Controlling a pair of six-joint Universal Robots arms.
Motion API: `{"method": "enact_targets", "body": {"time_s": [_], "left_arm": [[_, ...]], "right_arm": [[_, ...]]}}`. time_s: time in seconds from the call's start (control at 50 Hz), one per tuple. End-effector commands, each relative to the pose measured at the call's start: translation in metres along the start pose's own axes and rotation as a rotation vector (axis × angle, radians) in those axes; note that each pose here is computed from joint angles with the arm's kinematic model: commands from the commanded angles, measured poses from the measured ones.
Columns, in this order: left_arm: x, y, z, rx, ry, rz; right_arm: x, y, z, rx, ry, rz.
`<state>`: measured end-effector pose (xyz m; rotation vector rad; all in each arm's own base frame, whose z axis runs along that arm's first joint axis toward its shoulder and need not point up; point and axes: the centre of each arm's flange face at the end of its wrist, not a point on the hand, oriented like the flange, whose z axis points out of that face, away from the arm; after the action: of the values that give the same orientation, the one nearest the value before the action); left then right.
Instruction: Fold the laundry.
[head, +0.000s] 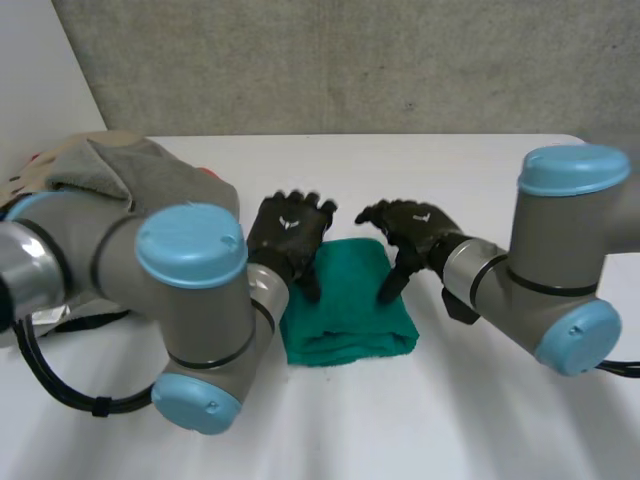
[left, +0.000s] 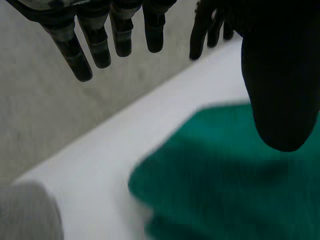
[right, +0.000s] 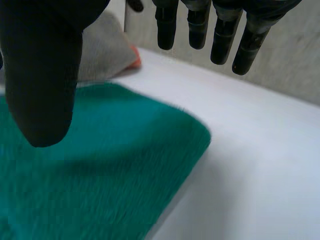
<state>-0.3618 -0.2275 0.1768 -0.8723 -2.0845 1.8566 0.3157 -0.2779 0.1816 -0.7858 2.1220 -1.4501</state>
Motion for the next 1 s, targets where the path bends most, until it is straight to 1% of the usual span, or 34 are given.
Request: {"method": "enact_targets", "body": {"time_s": [0.02,0.06,0.08,0.16,0.24,0.28,0.3,0.32,0.36,0.38,0.4,0.46,0.5,0.52,0.58,0.6,0.66,0.74,0.82,1.0], "left_arm": [[0.006,0.047,-0.002,-0.190,0.001,0.094],[0.007,0.054,-0.003,-0.217,0.014,0.105],[0.009,0.059,-0.003,-0.234,0.020,0.110],[0.009,0.060,-0.002,-0.236,0.027,0.108],[0.010,0.051,-0.002,-0.209,0.045,0.101],[0.007,0.039,-0.004,-0.180,0.044,0.097],[0.005,0.029,-0.005,-0.155,0.041,0.092],[-0.002,0.008,-0.010,-0.098,0.033,0.079],[-0.008,-0.011,-0.015,-0.045,0.033,0.068],[-0.013,-0.027,-0.020,0.000,0.043,0.060],[-0.016,-0.033,-0.022,0.019,0.048,0.058],[-0.030,-0.053,-0.028,0.085,0.084,0.042],[-0.035,-0.062,-0.033,0.114,0.113,0.038],[-0.035,-0.069,-0.040,0.141,0.162,0.036],[-0.029,-0.074,-0.049,0.171,0.266,0.034],[-0.025,-0.075,-0.053,0.182,0.329,0.029],[-0.020,-0.075,-0.058,0.194,0.406,0.026],[-0.023,-0.073,-0.057,0.186,0.393,0.018],[-0.021,-0.072,-0.057,0.182,0.392,0.019],[-0.022,-0.071,-0.057,0.180,0.389,0.016]], "right_arm": [[-0.003,0.036,0.017,-0.111,-0.006,-0.062],[-0.005,0.045,0.018,-0.135,0.005,-0.094],[-0.007,0.050,0.019,-0.150,0.017,-0.131],[-0.009,0.051,0.018,-0.162,0.064,-0.245],[-0.007,0.044,0.015,-0.149,0.086,-0.276],[-0.006,0.039,0.011,-0.133,0.091,-0.256],[-0.004,0.032,0.007,-0.107,0.100,-0.215],[-0.004,0.028,0.004,-0.090,0.105,-0.188],[-0.005,0.019,-0.005,-0.049,0.115,-0.129],[-0.002,0.006,-0.016,0.001,0.130,-0.066],[0.000,0.003,-0.021,0.015,0.139,-0.046],[0.021,0.001,-0.036,0.034,0.196,0.041],[0.029,0.009,-0.041,0.011,0.215,0.064],[0.032,0.018,-0.043,-0.020,0.217,0.078],[0.029,0.034,-0.047,-0.069,0.180,0.095],[0.027,0.038,-0.048,-0.079,0.167,0.100],[0.019,0.051,-0.044,-0.102,0.100,0.117],[0.014,0.066,-0.032,-0.122,0.047,0.131],[0.002,0.071,-0.022,-0.114,0.000,0.122],[-0.009,0.081,-0.003,-0.127,-0.030,0.107]]}}
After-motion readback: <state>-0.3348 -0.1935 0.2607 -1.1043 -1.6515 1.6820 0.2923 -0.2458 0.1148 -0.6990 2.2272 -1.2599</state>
